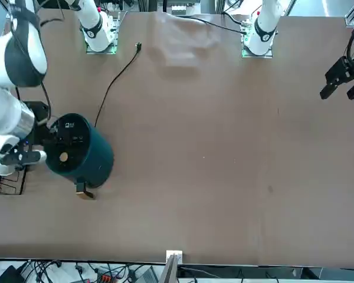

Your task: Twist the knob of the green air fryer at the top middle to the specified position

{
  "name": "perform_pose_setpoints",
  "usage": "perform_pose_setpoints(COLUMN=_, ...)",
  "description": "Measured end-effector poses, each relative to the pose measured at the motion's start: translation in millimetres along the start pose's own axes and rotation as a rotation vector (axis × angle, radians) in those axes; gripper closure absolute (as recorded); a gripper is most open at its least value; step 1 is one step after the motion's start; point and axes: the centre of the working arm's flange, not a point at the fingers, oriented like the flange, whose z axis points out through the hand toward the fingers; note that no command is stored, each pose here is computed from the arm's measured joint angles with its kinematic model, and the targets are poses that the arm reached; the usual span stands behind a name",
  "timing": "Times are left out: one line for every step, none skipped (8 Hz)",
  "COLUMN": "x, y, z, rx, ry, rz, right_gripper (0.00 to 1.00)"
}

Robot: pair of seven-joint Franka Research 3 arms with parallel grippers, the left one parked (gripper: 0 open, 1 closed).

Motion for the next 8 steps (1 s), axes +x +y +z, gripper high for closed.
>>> perform_pose_setpoints(x=8, y=2, z=17, rx=0.003, ry=0.002, rz=0.002, right_gripper=0.0)
perform_pose_setpoints(x=16, y=2, z=31, rx=0.006, ry=0.01, rz=0.001, right_gripper=0.0)
perform_pose_setpoints(x=20, y=-1, z=37, rx=0.008, ry=0.018, rz=-0.002, right_gripper=0.0)
perform_pose_setpoints(x=21, y=-4, z=35, rx=0.008, ry=0.026, rz=-0.007, right_gripper=0.0)
perform_pose_setpoints(x=21, y=-8, z=34, rx=0.008, ry=0.03, rz=-0.012, right_gripper=0.0)
perform_pose_setpoints(x=21, y=-11, z=34, rx=0.007, ry=0.031, rz=-0.018, right_gripper=0.0)
perform_pose_setpoints(x=21, y=-12, z=33, rx=0.005, ry=0.032, rz=-0.02, right_gripper=0.0)
perform_pose_setpoints(x=21, y=-12, z=33, rx=0.005, ry=0.029, rz=-0.019, right_gripper=0.0)
